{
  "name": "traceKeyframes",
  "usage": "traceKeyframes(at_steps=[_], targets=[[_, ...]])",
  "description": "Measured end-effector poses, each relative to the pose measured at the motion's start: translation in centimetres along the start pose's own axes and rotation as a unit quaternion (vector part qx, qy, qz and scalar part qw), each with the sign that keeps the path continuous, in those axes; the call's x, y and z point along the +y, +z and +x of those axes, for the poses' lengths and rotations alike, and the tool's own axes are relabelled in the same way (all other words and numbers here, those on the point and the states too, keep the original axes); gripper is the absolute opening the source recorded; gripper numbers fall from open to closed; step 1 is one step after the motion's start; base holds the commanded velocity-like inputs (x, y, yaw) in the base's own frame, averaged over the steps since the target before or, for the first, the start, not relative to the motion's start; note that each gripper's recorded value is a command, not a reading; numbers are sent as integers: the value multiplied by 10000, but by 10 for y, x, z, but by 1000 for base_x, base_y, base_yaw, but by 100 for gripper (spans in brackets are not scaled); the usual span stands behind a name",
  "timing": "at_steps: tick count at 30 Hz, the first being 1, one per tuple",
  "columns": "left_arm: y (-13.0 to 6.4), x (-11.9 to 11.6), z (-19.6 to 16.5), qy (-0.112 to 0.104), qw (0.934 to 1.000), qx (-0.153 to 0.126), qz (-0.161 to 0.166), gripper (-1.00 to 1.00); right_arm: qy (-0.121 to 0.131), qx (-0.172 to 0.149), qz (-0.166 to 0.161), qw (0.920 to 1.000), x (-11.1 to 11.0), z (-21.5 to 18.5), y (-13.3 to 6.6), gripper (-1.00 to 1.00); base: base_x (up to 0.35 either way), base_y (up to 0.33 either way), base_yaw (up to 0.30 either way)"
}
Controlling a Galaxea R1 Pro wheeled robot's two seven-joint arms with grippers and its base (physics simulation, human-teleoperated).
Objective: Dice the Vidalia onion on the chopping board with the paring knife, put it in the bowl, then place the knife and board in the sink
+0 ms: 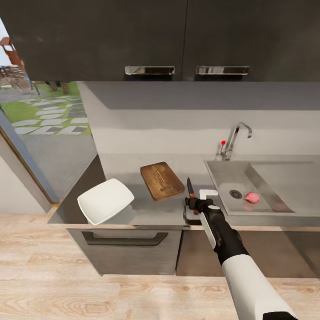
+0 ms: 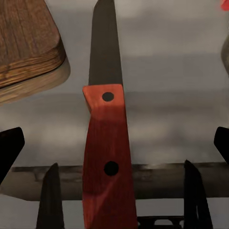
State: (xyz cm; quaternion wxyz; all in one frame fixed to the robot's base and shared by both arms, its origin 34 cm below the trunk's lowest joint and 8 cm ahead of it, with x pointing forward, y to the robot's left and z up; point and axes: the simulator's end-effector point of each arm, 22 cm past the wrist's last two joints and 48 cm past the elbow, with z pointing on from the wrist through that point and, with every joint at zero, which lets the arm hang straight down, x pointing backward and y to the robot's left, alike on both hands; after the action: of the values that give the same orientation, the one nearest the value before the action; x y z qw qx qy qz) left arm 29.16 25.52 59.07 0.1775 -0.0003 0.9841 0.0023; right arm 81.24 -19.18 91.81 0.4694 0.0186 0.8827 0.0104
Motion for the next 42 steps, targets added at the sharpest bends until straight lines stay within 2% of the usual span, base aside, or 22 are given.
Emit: traceKeyframes(at_steps=[42], targets=[[0, 0, 12, 9, 9999, 149, 4, 100, -46, 130, 28, 9999, -2, 17, 10, 100, 1, 0, 0]])
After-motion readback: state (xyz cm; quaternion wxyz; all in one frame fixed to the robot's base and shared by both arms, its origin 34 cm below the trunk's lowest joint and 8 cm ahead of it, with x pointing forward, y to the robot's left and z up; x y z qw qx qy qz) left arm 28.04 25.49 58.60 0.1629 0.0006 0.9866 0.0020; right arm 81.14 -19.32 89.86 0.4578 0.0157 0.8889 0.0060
